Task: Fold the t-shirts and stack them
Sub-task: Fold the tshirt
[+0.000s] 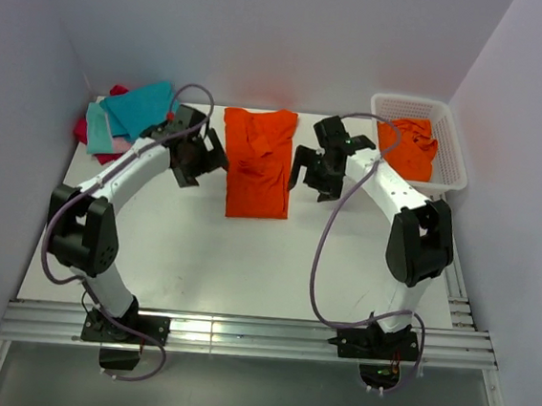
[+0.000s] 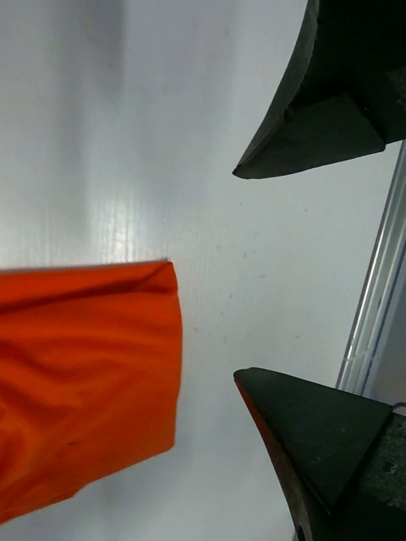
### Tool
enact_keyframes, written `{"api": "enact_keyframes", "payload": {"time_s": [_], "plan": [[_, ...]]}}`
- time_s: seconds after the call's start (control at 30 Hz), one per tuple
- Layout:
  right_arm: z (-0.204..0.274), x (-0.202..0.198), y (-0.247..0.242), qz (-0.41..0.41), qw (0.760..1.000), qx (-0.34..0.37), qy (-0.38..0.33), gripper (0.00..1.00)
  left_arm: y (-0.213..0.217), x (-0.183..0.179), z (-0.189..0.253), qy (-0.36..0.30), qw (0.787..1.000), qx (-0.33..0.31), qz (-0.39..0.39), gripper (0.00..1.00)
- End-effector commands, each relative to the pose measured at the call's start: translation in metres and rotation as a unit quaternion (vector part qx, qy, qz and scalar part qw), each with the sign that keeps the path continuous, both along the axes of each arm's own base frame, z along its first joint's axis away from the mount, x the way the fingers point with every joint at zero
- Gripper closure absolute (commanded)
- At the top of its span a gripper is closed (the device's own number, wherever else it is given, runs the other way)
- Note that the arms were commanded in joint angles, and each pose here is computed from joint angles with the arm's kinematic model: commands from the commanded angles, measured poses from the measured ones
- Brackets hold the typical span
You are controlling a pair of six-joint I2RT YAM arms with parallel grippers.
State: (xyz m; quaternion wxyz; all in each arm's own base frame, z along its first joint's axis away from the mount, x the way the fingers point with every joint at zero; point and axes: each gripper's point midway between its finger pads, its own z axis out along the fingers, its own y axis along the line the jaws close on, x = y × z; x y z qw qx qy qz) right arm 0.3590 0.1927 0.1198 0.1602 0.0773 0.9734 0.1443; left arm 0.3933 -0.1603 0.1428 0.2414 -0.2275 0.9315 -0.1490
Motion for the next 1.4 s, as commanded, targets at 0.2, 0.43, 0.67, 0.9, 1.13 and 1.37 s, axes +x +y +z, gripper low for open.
{"api": "enact_keyframes", "payload": {"time_s": [0.2, 0.43, 0.67, 0.9, 1.13, 1.37], "plan": [[-0.044, -0.015, 0.042, 0.017, 0.998, 0.061, 0.018, 0.06, -0.064, -0.046, -0.071, 0.052, 0.994, -0.064, -0.065, 0.02], [-0.067, -0.012, 0.046, 0.017, 0.998, 0.051, 0.034, 0.10, -0.078, -0.049, -0.083, 0.061, 0.994, -0.064, -0.072, 0.02], [-0.093, -0.019, 0.047, 0.015, 0.998, 0.040, 0.055, 0.22, -0.075, -0.051, -0.090, 0.072, 0.994, -0.051, -0.070, 0.03], [-0.106, -0.023, 0.047, 0.018, 0.997, 0.031, 0.063, 0.33, -0.070, -0.059, -0.104, 0.085, 0.993, -0.043, -0.065, 0.07], [-0.109, -0.025, 0.050, 0.017, 0.997, 0.037, 0.065, 0.63, -0.071, -0.062, -0.115, 0.095, 0.993, -0.047, -0.058, 0.33], [-0.111, -0.033, 0.051, 0.024, 0.997, 0.028, 0.069, 1.00, -0.071, -0.062, -0.122, 0.106, 0.992, -0.044, -0.057, 0.97]]}}
